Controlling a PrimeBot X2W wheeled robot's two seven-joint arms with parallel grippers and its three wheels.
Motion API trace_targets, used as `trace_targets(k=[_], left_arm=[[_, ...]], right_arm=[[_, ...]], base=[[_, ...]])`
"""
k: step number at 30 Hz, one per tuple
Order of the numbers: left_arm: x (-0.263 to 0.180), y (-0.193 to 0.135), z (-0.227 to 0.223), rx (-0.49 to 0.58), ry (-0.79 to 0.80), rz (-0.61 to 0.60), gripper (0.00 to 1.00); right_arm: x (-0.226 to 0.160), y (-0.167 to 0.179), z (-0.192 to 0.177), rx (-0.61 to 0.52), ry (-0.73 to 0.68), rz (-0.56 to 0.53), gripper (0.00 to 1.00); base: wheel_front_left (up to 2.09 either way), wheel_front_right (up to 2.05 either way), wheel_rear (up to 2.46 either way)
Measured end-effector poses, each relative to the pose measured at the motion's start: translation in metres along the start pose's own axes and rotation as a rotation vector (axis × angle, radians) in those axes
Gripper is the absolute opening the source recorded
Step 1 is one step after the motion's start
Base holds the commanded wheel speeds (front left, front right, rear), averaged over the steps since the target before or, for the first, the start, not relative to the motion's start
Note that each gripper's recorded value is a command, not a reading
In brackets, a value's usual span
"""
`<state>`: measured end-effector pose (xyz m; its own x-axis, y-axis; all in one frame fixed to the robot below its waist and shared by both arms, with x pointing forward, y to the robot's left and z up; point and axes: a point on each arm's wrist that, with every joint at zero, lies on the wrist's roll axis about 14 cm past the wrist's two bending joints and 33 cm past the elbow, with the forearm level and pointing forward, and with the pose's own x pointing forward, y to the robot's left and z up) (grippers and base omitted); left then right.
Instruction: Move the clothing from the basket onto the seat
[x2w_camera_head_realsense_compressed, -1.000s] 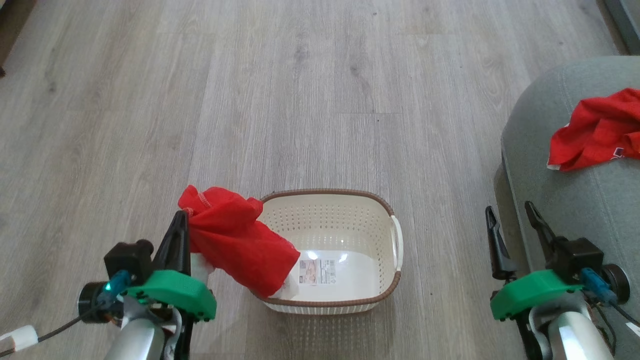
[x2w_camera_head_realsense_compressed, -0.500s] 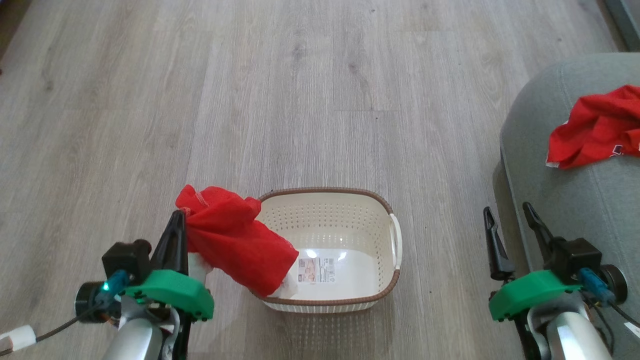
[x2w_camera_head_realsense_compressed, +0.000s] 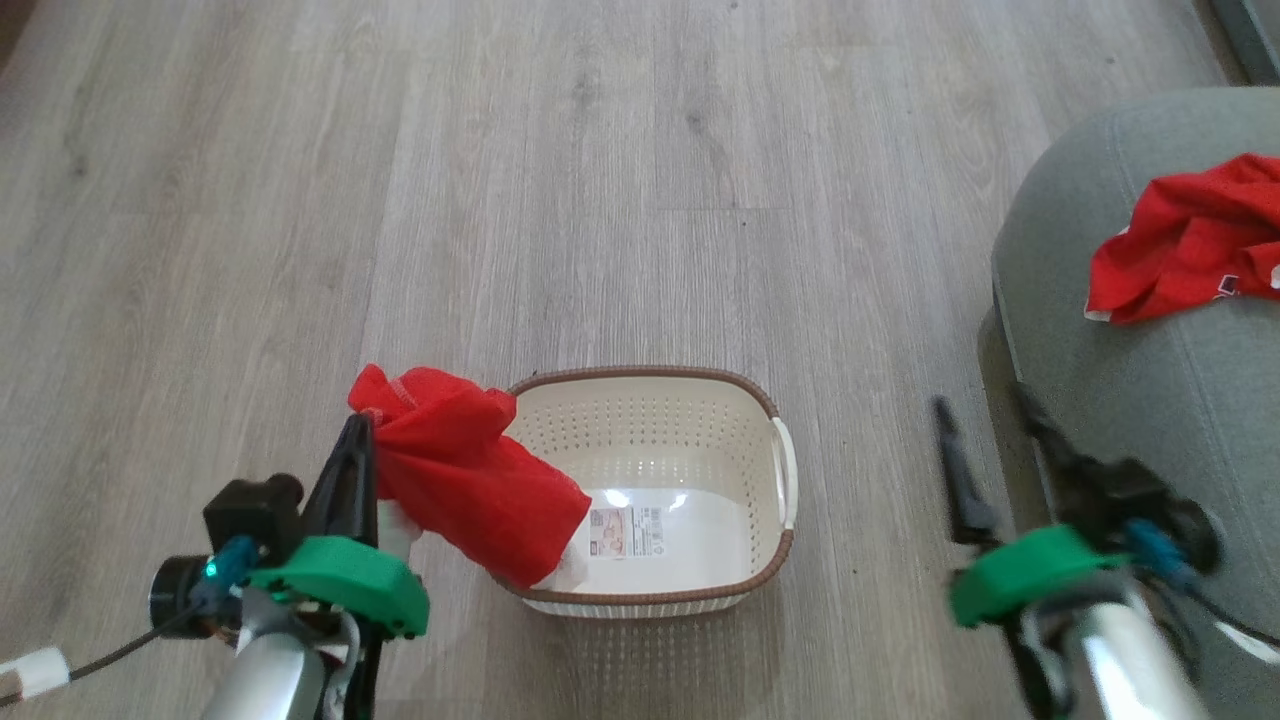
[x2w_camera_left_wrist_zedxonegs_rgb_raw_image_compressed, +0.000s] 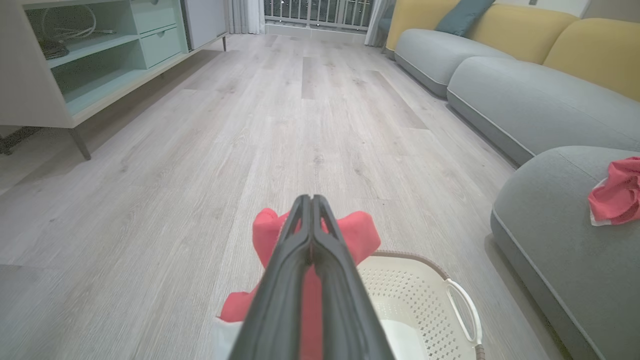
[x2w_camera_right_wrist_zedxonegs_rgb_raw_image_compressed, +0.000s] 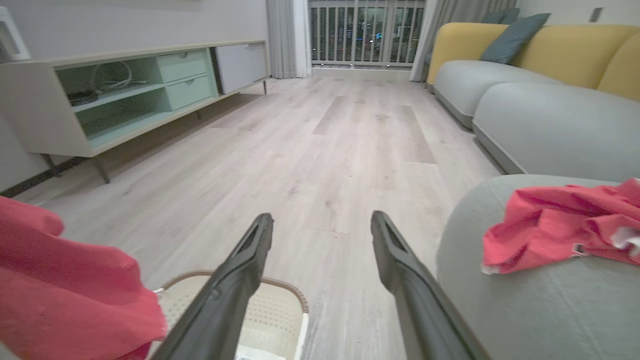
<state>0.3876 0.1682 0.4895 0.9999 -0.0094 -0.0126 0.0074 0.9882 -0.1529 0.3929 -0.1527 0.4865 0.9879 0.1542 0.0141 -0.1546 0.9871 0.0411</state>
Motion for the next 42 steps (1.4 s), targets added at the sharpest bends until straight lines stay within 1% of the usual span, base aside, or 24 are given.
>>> trace_targets(k=[1, 2, 3, 5, 9, 11, 13, 17, 23, 28, 29, 30, 31, 35, 36, 37, 38, 39, 40, 42], left_arm=[[0.001, -0.003, 0.0, 0.001, 0.004, -0.011, 0.0], [0.001, -0.003, 0.0, 0.001, 0.004, -0.011, 0.0], [0.002, -0.007, 0.0, 0.003, 0.007, -0.026, 0.0], [0.006, -0.019, 0.003, 0.009, 0.006, -0.07, 0.0], [0.017, -0.047, 0.022, 0.028, -0.037, -0.173, 0.0], [0.022, -0.06, 0.033, 0.039, -0.061, -0.219, 0.0], [0.024, -0.071, 0.04, 0.05, -0.077, -0.258, 0.0], [0.02, -0.096, 0.046, 0.051, -0.086, -0.342, 0.0], [0.009, -0.138, 0.057, 0.026, -0.11, -0.475, 0.0], [0.0, -0.158, 0.062, 0.009, -0.122, -0.539, 0.0], [-0.002, -0.161, 0.062, 0.006, -0.122, -0.55, 0.0], [-0.003, -0.164, 0.063, 0.002, -0.124, -0.557, 0.0], [-0.003, -0.164, 0.063, 0.002, -0.124, -0.559, 0.0], [-0.001, -0.167, 0.062, -0.004, -0.122, -0.561, 0.0], [-0.001, -0.168, 0.062, -0.005, -0.122, -0.564, 0.06], [-0.001, -0.169, 0.062, -0.007, -0.125, -0.566, 0.35], [0.0, -0.17, 0.063, -0.011, -0.131, -0.567, 0.49], [0.001, -0.17, 0.062, -0.017, -0.128, -0.565, 0.82], [0.001, -0.171, 0.06, -0.018, -0.123, -0.568, 1.0], [0.003, -0.174, 0.056, -0.021, -0.113, -0.575, 1.0]], right_arm=[[0.003, 0.011, 0.003, 0.003, -0.009, 0.034, 1.0], [0.003, 0.011, 0.003, 0.003, -0.009, 0.034, 1.0], [0.007, 0.024, 0.006, 0.007, -0.017, 0.078, 1.0], [0.013, 0.057, 0.012, 0.005, -0.034, 0.186, 1.0], [0.019, 0.121, 0.023, -0.034, -0.061, 0.423, 1.0], [0.021, 0.144, 0.029, -0.053, -0.076, 0.516, 1.0], [0.024, 0.16, 0.034, -0.072, -0.085, 0.585, 1.0], [0.033, 0.176, 0.041, -0.116, -0.105, 0.664, 1.0], [0.041, 0.198, 0.039, -0.165, -0.098, 0.756, 1.0], [0.043, 0.199, 0.02, -0.17, -0.029, 0.767, 1.0], [0.043, 0.197, 0.015, -0.166, -0.01, 0.762, 0.85], [0.043, 0.193, 0.006, -0.151, 0.026, 0.749, 0.24], [0.042, 0.191, 0.002, -0.146, 0.043, 0.746, 0.0], [0.042, 0.184, -0.004, -0.128, 0.071, 0.726, 0.0], [0.043, 0.182, -0.003, -0.124, 0.071, 0.718, 0.0], [0.045, 0.179, -0.002, -0.123, 0.07, 0.71, 0.0], [0.046, 0.175, 0.0, -0.125, 0.068, 0.699, 0.0], [0.049, 0.169, 0.002, -0.126, 0.064, 0.683, 0.0], [0.052, 0.162, 0.004, -0.129, 0.058, 0.665, 0.0], [0.057, 0.147, 0.01, -0.132, 0.045, 0.624, 0.0]], base=[[0.0, 0.0, 0.0], [0.0, 0.0, 0.0], [0.0, 0.0, 0.0], [0.0, 0.0, 0.0], [0.0, 0.0, 0.0], [0.0, 0.0, 0.0], [0.0, 0.0, 0.0], [0.0, 0.0, 0.0], [0.0, 0.0, 0.0], [0.0, 0.0, 0.0], [0.0, 0.0, 0.0], [0.0, 0.0, 0.0], [0.0, 0.0, 0.0], [0.0, 0.0, 0.0], [0.0, 0.0, 0.0], [0.0, 0.0, 0.0], [0.0, 0.0, 0.0], [0.0, 0.0, 0.0], [0.0, 0.0, 0.0], [0.0, 0.0, 0.0]])
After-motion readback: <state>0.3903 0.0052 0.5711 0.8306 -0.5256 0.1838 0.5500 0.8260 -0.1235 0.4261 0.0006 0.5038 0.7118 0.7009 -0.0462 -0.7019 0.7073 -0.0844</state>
